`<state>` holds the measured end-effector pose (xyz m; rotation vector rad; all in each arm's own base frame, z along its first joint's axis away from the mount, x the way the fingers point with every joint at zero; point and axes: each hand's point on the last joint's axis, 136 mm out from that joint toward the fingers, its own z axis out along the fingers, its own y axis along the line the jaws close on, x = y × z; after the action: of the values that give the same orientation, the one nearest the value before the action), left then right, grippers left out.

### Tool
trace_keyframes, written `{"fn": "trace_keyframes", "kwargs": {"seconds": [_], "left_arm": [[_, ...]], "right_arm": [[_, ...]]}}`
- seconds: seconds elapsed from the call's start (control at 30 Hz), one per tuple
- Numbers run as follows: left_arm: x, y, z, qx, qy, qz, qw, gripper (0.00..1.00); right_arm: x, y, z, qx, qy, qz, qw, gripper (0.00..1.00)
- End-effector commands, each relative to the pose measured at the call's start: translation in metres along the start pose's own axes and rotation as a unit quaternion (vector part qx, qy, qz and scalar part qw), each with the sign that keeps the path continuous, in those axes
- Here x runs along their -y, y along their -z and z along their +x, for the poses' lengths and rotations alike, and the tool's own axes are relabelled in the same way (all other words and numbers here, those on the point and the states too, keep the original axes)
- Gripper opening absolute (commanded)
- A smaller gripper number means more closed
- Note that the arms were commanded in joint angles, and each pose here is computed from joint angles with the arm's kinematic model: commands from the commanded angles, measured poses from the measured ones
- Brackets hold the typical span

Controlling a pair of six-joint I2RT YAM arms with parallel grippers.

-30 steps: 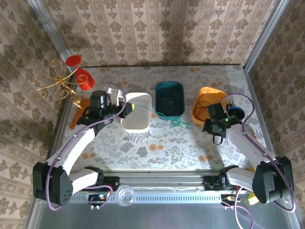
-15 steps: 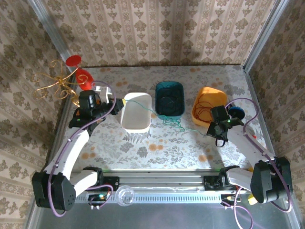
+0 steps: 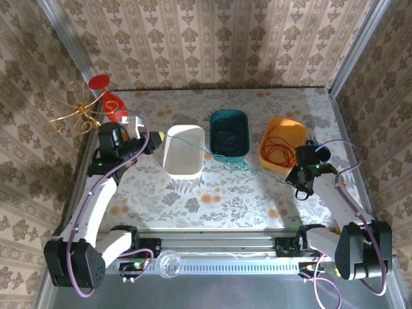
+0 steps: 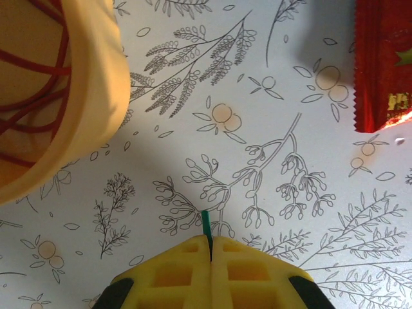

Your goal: Untangle the cables

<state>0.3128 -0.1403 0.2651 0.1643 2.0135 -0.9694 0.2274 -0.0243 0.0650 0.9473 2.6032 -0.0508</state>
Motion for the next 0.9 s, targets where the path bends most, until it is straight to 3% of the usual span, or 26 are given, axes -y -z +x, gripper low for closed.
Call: {"fn": "trace_keyframes", "kwargs": {"seconds": [0.0,0.17,0.33,0.47,0.5,0.57,0.7,0.77,0.87], "left_arm": [[0.003,0.02,-0.043,0.074,-0.026,-0.02,0.997,0.0],[0.021,0.009,-0.049,0.065,-0.033,0.013,0.997,0.0],[0.085,-0.036,-0.017,-0.01,-0.106,0.077,0.991,0.0],[0.115,-0.063,0.01,-0.051,-0.114,0.121,0.985,0.0],[0.118,-0.068,0.016,-0.058,-0.113,0.127,0.984,0.0],[0.122,-0.076,0.028,-0.074,-0.113,0.136,0.982,0.0],[0.126,-0.087,0.045,-0.098,-0.112,0.147,0.978,0.0],[0.129,-0.09,0.051,-0.106,-0.11,0.151,0.977,0.0],[0.131,-0.095,0.058,-0.115,-0.111,0.151,0.975,0.0]], "right_arm": [[0.037,-0.002,0.013,-0.014,-0.021,0.068,0.997,0.0],[0.016,-0.004,0.013,-0.023,0.02,0.025,0.999,0.0],[-0.037,0.006,0.022,-0.011,0.194,0.019,0.981,0.0],[-0.064,0.002,0.037,-0.016,0.253,0.006,0.967,0.01],[-0.067,0.002,0.039,-0.019,0.262,0.005,0.965,0.06],[-0.078,0.005,0.04,-0.014,0.278,-0.014,0.96,0.28],[-0.125,0.034,0.048,0.016,0.315,-0.154,0.936,0.59],[-0.147,0.055,0.05,0.044,0.331,-0.22,0.917,0.8],[-0.175,0.082,0.059,0.058,0.357,-0.307,0.88,0.87]]}}
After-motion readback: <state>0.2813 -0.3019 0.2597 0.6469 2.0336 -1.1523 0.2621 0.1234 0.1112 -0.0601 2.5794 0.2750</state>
